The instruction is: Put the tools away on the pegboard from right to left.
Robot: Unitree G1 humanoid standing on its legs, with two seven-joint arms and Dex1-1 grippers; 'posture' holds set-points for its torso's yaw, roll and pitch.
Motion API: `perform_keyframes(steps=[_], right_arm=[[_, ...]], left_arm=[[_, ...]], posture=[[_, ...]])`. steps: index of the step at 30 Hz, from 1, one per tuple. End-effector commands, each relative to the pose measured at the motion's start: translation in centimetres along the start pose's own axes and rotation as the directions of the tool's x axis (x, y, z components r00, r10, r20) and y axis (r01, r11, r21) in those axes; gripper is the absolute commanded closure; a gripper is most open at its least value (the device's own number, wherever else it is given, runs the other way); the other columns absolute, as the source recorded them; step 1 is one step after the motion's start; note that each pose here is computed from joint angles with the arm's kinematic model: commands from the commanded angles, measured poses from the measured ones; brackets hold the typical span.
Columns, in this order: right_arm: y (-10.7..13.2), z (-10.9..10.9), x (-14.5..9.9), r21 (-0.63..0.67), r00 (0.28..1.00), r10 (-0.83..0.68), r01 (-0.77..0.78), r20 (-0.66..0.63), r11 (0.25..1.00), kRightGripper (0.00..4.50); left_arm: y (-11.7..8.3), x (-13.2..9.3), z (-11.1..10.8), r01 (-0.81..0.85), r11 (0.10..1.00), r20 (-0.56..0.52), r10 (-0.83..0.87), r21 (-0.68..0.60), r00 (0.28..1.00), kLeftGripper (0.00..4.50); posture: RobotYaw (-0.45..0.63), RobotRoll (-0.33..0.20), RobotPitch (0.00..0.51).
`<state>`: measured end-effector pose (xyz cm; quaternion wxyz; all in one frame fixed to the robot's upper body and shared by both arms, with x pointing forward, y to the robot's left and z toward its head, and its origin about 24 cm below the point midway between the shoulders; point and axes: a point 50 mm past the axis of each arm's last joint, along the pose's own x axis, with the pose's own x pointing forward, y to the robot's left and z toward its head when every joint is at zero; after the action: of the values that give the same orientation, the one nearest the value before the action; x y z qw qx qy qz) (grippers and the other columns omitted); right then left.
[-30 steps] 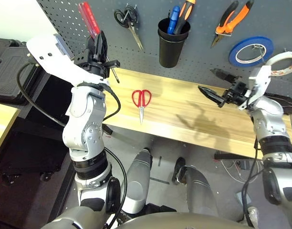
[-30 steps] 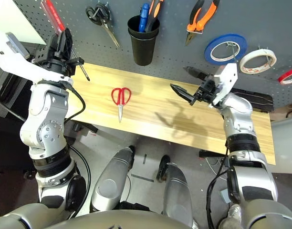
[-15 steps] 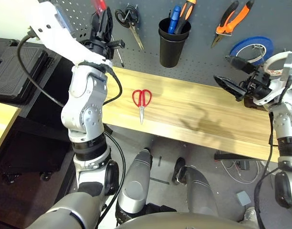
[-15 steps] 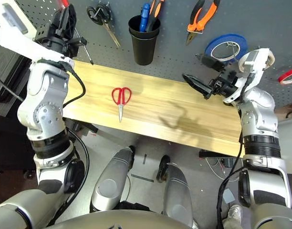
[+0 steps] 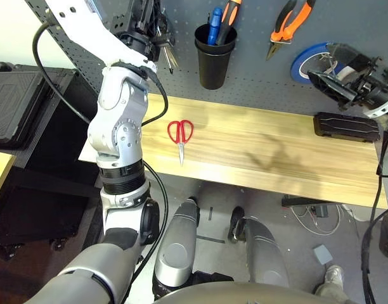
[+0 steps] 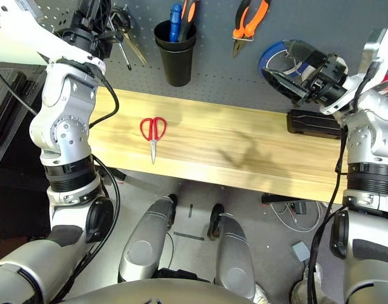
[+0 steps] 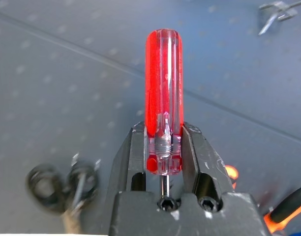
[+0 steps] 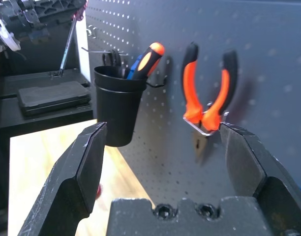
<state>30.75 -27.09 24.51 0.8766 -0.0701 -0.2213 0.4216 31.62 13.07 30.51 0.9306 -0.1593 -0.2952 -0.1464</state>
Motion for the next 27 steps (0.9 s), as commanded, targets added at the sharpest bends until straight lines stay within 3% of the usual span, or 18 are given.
perform_keyframes(steps=[1,16,27], right_arm=[[-0.4,0.6,-0.3,-0.005,1.000,0.000,0.000,-0.003,1.000,0.00],[-0.1,0.0,0.8,0.008,1.000,0.024,-0.024,-0.005,1.000,0.00],[0.4,-1.2,2.4,0.005,0.999,0.034,-0.034,0.019,0.999,0.00]], left_arm=[[-0.2,0.4,0.4,0.022,1.000,0.022,-0.022,0.002,1.000,3.64],[-0.6,2.5,2.3,0.031,1.000,0.114,-0.030,-0.001,0.993,3.64],[-1.8,4.7,1.0,0.058,0.998,0.131,-0.053,-0.027,0.990,3.64]], posture=[[0.20,0.000,0.238],[0.22,0.000,0.244],[0.22,0.000,0.245]])
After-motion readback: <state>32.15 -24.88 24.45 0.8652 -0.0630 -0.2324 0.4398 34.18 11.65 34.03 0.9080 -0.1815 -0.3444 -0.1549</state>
